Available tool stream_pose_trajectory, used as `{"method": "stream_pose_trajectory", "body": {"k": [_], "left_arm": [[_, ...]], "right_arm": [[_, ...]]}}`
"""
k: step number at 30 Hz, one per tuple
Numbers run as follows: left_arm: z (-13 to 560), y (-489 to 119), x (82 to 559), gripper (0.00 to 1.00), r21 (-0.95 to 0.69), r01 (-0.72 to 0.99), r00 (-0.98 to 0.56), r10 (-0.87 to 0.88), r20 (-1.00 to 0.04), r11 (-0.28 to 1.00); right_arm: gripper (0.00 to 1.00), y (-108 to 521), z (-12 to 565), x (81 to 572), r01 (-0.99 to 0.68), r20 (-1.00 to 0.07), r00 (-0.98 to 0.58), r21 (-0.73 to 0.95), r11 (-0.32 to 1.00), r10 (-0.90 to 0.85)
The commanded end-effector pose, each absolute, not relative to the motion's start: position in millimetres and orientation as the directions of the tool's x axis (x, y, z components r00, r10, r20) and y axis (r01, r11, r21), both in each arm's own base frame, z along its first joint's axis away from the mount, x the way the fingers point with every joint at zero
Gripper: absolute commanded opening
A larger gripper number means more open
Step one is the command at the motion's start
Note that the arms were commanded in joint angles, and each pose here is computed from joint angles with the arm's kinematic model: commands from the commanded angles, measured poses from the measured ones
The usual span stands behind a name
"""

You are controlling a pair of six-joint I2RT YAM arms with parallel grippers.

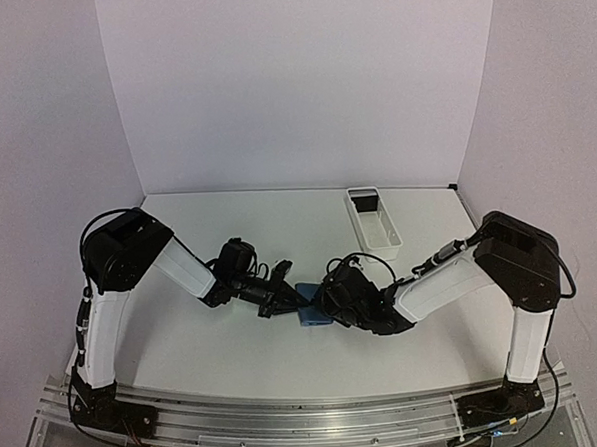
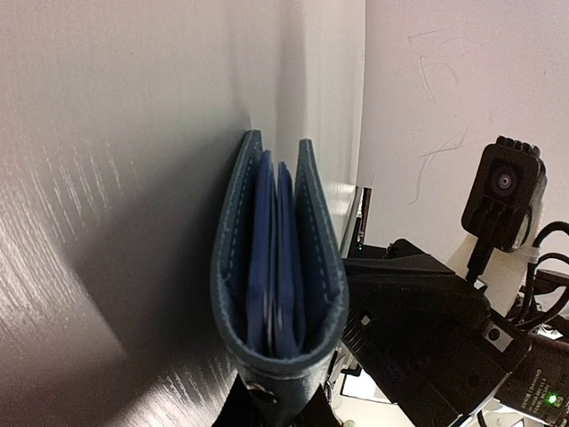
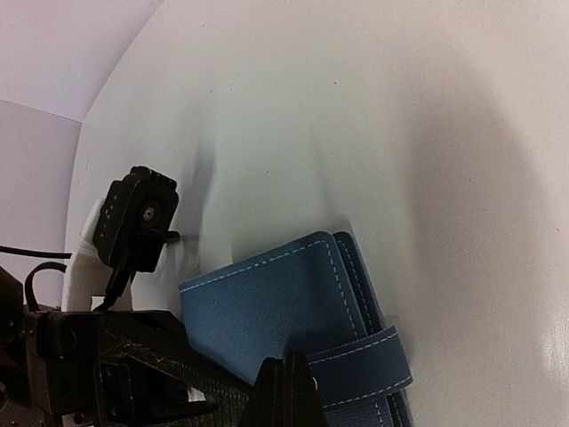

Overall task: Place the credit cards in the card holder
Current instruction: Close the card holder at the center of the board, then place the card holder at the center of the board.

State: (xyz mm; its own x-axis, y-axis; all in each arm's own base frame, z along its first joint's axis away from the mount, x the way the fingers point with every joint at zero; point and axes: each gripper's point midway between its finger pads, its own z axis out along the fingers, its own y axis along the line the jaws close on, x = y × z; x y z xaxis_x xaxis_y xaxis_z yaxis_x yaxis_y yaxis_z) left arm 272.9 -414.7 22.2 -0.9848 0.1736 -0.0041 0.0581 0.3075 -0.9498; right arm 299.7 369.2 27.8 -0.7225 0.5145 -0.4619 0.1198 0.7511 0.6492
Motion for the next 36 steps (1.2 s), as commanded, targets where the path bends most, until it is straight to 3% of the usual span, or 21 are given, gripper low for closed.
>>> {"method": "stream_pose_trajectory", "body": {"k": [1,10,17,21,27,32,36], "left_arm": [[-85.2,-373.5,237.6,0.00,-0.789,-0.222,-0.951,0.051,0.304,0.572],[-87.7,-372.6,239.1,0.00,-0.787,-0.232,-0.948,0.047,0.314,0.572],[-89.5,-371.4,239.6,0.00,-0.784,-0.232,-0.948,0.047,0.316,0.576],[-93.1,-369.4,239.8,0.00,-0.771,-0.215,-0.951,0.053,0.306,0.599],[-100.6,-367.1,240.6,0.00,-0.743,-0.192,-0.951,0.065,0.302,0.642],[-93.7,-376.6,248.6,0.00,-0.755,-0.181,-0.951,0.084,0.298,0.630],[-90.5,-386.3,256.8,0.00,-0.759,-0.164,-0.947,0.114,0.299,0.631]], "right_arm": [[0.00,328.6,-69.3,224.3,0.225,-0.319,-0.871,0.419,0.880,0.375],[0.00,323.3,-111.8,199.9,0.276,-0.255,-0.877,0.424,0.862,0.407],[0.00,326.3,-102.4,198.4,0.244,-0.261,-0.884,0.448,0.860,0.387],[0.00,355.3,-54.3,218.8,0.098,-0.359,-0.886,0.471,0.876,0.293],[0.08,393.8,92.4,284.4,-0.132,-0.603,-0.772,0.461,0.878,0.200],[0.11,372.8,201.4,315.4,-0.193,-0.737,-0.639,0.430,0.882,0.220],[0.14,337.6,251.3,332.3,-0.190,-0.790,-0.562,0.413,0.891,0.246]]}}
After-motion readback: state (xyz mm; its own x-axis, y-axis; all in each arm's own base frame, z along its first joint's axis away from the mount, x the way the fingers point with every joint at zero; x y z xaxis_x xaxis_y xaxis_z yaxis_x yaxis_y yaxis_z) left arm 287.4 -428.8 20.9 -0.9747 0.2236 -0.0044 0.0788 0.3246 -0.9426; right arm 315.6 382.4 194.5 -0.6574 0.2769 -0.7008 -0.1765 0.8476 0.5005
